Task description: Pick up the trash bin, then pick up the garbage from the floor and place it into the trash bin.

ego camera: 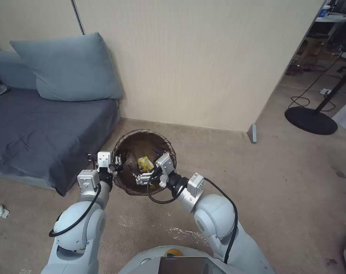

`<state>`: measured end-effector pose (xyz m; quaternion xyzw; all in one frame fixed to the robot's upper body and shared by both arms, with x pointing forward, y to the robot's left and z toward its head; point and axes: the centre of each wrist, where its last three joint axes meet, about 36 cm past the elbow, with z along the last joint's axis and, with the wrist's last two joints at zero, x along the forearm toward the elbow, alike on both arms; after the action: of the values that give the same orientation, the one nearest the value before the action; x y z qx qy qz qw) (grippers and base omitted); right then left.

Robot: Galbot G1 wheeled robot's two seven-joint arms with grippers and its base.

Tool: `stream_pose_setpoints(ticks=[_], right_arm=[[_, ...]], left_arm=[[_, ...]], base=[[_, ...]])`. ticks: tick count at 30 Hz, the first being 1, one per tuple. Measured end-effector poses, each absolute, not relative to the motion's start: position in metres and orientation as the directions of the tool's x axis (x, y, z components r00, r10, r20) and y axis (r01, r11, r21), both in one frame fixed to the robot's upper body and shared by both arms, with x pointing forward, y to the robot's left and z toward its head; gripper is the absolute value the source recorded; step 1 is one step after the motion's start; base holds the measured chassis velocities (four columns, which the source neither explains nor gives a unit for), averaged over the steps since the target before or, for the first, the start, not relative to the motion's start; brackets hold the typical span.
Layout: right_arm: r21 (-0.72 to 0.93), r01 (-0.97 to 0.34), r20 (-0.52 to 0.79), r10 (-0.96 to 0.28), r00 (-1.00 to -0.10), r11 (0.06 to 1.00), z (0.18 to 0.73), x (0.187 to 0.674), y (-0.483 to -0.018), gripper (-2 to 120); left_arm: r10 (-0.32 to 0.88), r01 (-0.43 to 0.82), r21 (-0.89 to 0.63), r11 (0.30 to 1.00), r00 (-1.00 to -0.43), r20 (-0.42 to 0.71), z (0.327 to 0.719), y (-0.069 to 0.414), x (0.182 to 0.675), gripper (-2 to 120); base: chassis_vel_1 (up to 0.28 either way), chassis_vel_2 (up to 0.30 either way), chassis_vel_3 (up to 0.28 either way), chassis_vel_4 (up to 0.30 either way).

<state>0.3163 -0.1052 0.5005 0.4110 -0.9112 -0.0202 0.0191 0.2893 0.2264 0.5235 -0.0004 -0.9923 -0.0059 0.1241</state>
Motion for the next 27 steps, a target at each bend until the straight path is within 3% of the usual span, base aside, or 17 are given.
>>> stream_pose_setpoints(ticks=[17, 27], right_arm=[[0.028, -0.690, -0.100, -0.685, -0.722, 0.723, 0.539, 0.299, -0.158, 100], [0.012, -0.531, -0.187, -0.520, -0.834, 0.847, 0.535, 0.283, -0.191, 100]], left_arm=[[-0.003, 0.000, 0.013, 1.000, -0.968, 0.251, 0.521, 0.229, 0.291, 3], [-0.010, -0.010, 0.002, 1.000, -0.969, 0.248, 0.524, 0.235, 0.287, 3]], base=[[0.000, 0.000, 0.000, 0.000], [0.000, 0.000, 0.000, 0.000]])
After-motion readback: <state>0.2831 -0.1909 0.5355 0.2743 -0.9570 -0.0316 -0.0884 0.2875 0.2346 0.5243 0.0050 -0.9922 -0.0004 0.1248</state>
